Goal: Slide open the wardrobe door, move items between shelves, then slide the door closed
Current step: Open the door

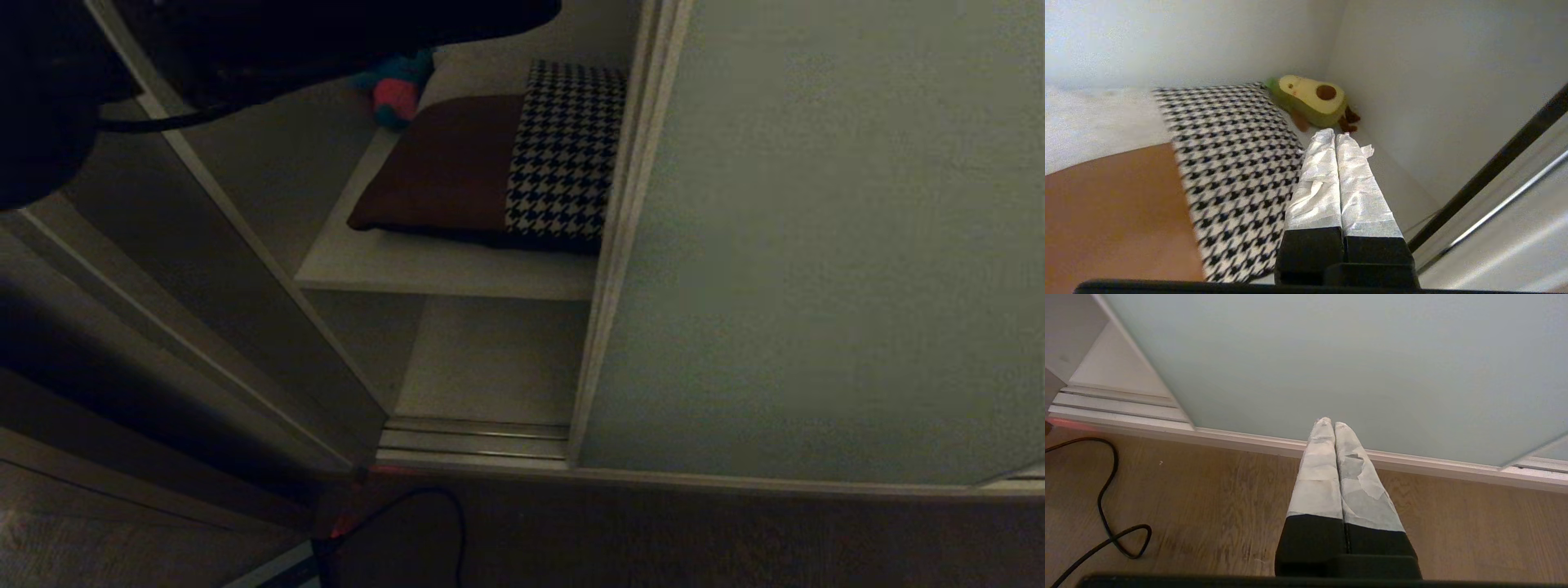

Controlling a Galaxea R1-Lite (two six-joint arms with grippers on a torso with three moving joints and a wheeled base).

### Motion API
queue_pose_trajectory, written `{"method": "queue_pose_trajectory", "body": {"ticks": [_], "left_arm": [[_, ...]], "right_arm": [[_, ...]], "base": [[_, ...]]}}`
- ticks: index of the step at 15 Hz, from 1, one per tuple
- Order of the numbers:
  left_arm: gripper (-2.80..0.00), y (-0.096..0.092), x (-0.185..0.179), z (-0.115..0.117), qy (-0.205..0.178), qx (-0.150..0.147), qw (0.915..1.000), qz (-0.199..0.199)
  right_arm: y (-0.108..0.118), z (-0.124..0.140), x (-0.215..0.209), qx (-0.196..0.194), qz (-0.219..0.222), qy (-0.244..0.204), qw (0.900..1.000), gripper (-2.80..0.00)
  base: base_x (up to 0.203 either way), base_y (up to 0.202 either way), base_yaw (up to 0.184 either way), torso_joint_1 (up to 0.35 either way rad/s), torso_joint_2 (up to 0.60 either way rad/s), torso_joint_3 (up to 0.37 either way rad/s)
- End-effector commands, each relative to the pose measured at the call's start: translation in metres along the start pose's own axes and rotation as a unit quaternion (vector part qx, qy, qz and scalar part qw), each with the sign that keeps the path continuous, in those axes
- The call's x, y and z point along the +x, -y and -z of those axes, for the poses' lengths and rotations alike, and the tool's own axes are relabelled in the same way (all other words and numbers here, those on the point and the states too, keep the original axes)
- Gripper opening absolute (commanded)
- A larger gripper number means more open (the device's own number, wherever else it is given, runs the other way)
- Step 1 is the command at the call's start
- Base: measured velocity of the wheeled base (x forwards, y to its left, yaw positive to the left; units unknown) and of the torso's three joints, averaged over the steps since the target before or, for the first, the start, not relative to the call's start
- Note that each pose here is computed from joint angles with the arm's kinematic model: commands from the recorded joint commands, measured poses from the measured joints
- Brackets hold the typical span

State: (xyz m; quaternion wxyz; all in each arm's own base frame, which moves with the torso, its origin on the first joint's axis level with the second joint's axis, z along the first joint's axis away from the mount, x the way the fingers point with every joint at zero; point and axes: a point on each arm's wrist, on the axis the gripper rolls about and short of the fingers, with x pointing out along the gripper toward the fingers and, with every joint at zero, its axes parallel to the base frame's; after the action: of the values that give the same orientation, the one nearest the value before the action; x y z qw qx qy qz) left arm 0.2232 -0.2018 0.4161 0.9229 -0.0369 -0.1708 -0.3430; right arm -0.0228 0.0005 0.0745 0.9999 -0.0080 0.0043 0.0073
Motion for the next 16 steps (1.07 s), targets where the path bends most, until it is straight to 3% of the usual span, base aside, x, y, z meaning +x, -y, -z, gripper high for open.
{"method": "queue_pose_trajectory", "body": {"ticks": [1, 7, 13, 16], "left_arm": [[-2.8, 0.016, 0.025, 0.023, -0.017, 0.008, 0.9998, 0.012], [-2.8, 0.063, 0.06, 0.054, -0.025, -0.001, 0.9987, 0.044], [-2.8, 0.089, 0.073, 0.089, -0.054, 0.007, 0.9959, 0.072], [-2.8, 0.101, 0.078, 0.101, -0.05, 0.014, 0.995, 0.085]], "right_arm": [[0.0, 0.001, 0.0, 0.0, 0.0, -0.002, 1.0, -2.8], [0.0, 0.001, 0.0, 0.0, 0.0, -0.002, 1.0, -2.8], [0.0, 0.001, 0.0, 0.0, 0.0, -0.002, 1.0, -2.8], [0.0, 0.001, 0.0, 0.0, 0.0, -0.002, 1.0, -2.8]], "base": [[0.0, 0.0, 0.0, 0.0, 0.0, 0.0], [0.0, 0.0, 0.0, 0.0, 0.0, 0.0], [0.0, 0.0, 0.0, 0.0, 0.0, 0.0], [0.0, 0.0, 0.0, 0.0, 0.0, 0.0]]}}
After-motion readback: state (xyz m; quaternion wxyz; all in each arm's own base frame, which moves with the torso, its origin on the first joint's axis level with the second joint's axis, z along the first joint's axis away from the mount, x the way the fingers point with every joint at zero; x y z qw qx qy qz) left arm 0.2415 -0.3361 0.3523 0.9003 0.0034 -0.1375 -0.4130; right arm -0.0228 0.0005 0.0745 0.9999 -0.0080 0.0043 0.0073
